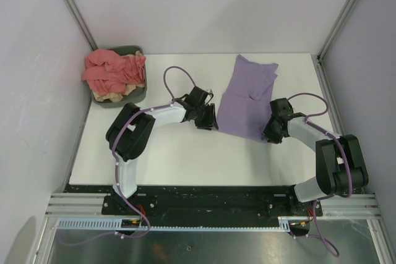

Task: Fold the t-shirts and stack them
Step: Grab one side of the 2/3 rectangular tshirt with both arms

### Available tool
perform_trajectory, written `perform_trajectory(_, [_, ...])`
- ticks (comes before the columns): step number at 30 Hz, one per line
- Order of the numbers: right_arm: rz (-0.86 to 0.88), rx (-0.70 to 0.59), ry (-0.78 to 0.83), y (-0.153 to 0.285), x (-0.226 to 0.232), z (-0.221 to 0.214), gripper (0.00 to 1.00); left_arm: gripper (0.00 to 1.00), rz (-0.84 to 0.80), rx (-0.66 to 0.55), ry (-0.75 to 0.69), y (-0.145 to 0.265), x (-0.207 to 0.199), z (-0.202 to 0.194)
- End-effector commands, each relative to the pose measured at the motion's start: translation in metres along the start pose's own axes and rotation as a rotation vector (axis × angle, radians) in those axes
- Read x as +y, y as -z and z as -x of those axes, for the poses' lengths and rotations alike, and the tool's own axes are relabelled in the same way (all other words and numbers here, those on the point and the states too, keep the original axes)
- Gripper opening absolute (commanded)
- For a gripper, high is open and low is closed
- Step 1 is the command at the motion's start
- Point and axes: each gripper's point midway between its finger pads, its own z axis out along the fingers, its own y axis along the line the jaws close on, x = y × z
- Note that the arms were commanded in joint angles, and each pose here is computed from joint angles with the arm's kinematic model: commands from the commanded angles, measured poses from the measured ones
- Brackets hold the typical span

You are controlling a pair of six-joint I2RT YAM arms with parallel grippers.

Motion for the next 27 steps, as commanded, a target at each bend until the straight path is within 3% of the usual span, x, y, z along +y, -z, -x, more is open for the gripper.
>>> perform_trajectory(1, [0.003,-0.011,0.014,0.004,-0.001,0.000,0.34,0.40,0.036,-0.042,-0.005,-0.012,-0.002,0.010])
perform_trajectory(3, [0.005,-0.011,0.016,0.004,0.000,0.000,0.34,0.37,0.049,-0.043,-0.004,-0.015,-0.001,0.009])
perform_trajectory(10, [0.030,-0.009,0.038,0.006,0.005,-0.001,0.36,0.03,0.090,-0.072,0.025,-0.003,0.007,0.004])
perform_trajectory(16, [0.071,0.001,0.092,0.018,0.021,-0.013,0.44,0.00,0.129,-0.116,0.085,0.034,0.020,-0.017])
perform_trajectory(21, [0.090,0.014,0.115,0.037,0.020,-0.034,0.45,0.00,0.167,-0.109,0.127,0.052,0.034,-0.057])
perform_trajectory(27, [0.138,0.083,0.078,0.054,0.000,-0.076,0.44,0.00,0.152,-0.065,0.109,0.053,0.022,-0.091])
